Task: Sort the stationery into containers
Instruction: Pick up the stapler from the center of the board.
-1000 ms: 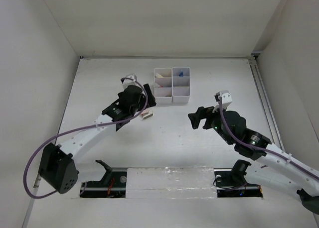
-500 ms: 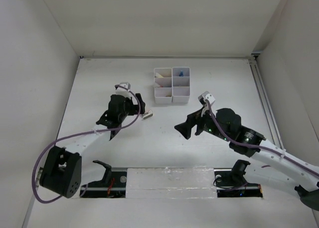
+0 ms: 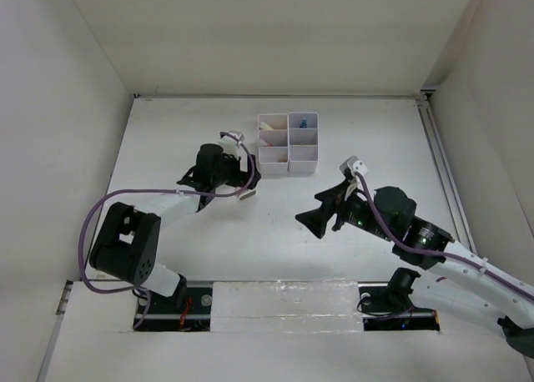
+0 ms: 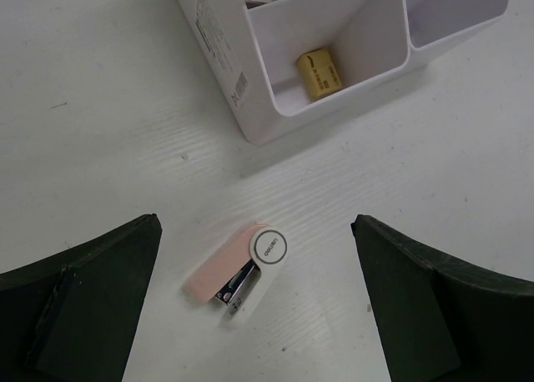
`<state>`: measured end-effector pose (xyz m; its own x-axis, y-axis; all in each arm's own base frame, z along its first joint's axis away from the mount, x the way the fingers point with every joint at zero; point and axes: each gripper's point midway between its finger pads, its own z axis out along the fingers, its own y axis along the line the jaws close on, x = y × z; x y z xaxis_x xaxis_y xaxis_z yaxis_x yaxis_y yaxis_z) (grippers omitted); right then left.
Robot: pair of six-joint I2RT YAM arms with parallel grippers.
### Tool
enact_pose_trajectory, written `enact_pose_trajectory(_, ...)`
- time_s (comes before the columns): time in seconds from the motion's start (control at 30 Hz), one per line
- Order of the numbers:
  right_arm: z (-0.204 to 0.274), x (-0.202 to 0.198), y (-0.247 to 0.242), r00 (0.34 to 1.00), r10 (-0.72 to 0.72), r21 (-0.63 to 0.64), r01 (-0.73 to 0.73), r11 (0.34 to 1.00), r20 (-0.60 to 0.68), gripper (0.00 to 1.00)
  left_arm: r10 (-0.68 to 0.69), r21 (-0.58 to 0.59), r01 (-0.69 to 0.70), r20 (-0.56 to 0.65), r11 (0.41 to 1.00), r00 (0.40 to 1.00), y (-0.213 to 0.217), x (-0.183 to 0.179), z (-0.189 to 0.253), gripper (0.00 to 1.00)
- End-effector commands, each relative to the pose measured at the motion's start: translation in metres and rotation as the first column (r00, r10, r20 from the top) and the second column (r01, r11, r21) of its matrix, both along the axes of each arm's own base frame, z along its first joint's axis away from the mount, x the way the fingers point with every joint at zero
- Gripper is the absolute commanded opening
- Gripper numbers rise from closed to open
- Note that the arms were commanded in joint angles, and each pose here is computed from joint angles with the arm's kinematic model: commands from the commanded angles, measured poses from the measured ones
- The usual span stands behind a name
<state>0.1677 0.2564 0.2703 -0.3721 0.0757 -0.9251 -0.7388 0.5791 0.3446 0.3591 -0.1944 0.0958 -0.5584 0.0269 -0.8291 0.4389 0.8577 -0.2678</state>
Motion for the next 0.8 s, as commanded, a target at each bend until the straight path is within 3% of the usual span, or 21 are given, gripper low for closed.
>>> enact_pose_trajectory(0.0,0.012,-0.006,0.005,0.998,0.041,0.028,-0.042,0.999,0.045,0.99,-0.051,-0.025,0.052,0.037,0.998,0.998,-0.008,-0.002,0.010,1.00)
enact_pose_trajectory(0.37,0.021,-0.010,-0.001,0.998,0.039,0.039,-0.041,0.998,0.054,0.99,0.041,0.067,-0.028,-0.197,0.997,0.980,-0.004,-0.014,-0.041,1.00)
enact_pose_trajectory(0.77,0.024,-0.011,-0.004,0.997,0.040,0.034,-0.042,0.999,0.062,0.99,0.084,0.143,-0.053,-0.219,0.988,0.972,-0.006,-0.025,-0.054,1.00)
